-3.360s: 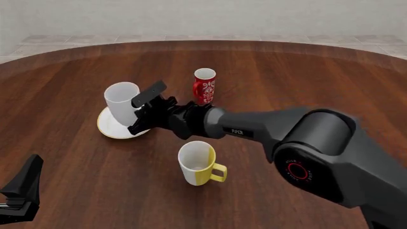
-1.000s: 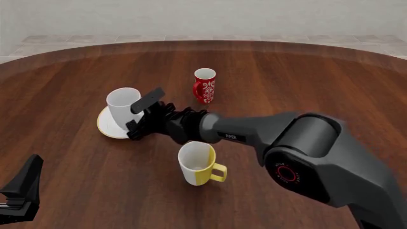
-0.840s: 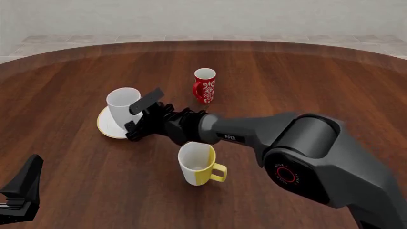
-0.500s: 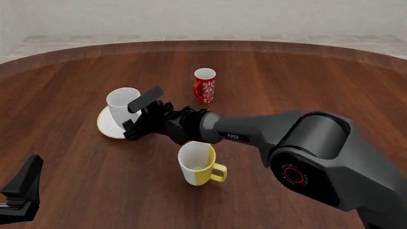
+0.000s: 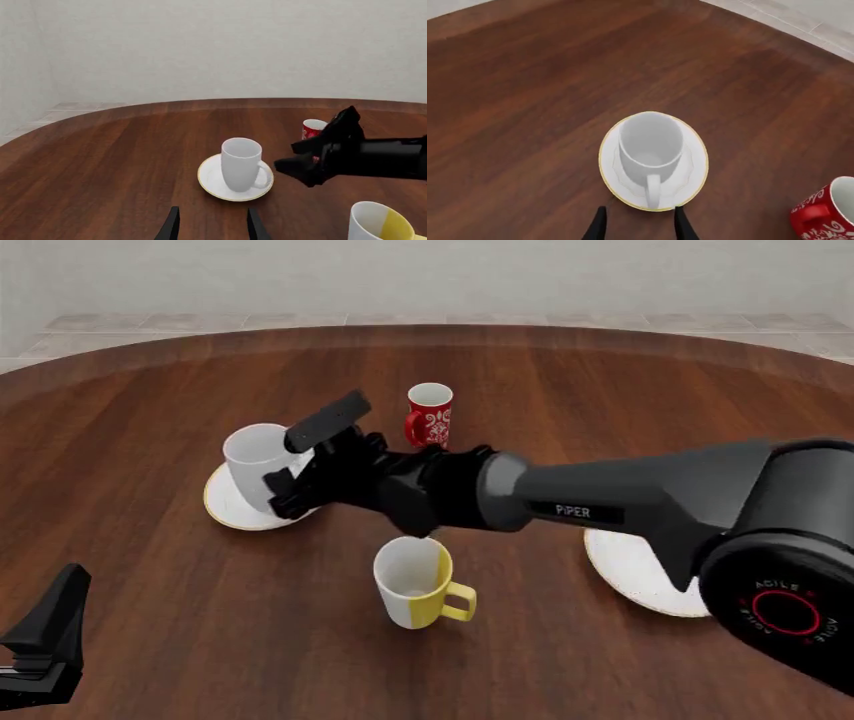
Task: Put the white mug on the left plate.
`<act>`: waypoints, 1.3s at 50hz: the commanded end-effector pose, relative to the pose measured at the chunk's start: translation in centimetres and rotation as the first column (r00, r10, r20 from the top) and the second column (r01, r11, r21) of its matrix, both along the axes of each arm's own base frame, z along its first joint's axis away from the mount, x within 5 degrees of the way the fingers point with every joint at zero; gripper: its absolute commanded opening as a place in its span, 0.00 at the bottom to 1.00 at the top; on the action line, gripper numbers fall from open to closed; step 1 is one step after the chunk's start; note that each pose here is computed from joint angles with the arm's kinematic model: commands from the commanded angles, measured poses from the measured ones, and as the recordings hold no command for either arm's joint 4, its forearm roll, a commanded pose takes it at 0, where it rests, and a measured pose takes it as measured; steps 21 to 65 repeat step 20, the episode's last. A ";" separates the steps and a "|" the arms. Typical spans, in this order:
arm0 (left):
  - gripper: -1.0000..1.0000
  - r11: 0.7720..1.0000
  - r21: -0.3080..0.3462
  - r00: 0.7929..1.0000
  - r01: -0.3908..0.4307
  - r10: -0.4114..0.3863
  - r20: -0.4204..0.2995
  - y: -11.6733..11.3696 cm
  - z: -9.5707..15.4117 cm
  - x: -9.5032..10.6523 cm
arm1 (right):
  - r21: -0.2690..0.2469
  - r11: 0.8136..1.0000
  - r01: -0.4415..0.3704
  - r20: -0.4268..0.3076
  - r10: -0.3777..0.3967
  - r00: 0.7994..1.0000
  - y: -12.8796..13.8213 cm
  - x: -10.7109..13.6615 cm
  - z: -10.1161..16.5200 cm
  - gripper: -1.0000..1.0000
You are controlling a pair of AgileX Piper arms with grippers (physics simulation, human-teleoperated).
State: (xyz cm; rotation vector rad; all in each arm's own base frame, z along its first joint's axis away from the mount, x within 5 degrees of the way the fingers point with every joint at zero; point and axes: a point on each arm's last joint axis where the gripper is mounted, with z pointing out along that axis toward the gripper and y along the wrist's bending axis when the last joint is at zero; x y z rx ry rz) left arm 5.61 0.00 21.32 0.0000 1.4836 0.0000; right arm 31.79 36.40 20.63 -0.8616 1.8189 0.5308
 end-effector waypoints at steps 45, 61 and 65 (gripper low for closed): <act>1.00 1.000 0.000 1.000 0.000 0.000 0.000 0.0 0.0 0.0 | 0.092 0.996 0.001 0.031 -0.003 1.000 -7.2 -6.9 5.0 1.00; 1.00 1.000 0.000 1.000 0.000 0.000 0.000 0.0 0.0 0.0 | 0.092 0.996 0.001 0.031 -0.003 1.000 -7.2 -6.9 5.0 1.00; 1.00 1.000 0.000 1.000 0.000 0.000 0.000 0.0 0.0 0.0 | 0.092 0.996 0.001 0.031 -0.003 1.000 -7.2 -6.9 5.0 1.00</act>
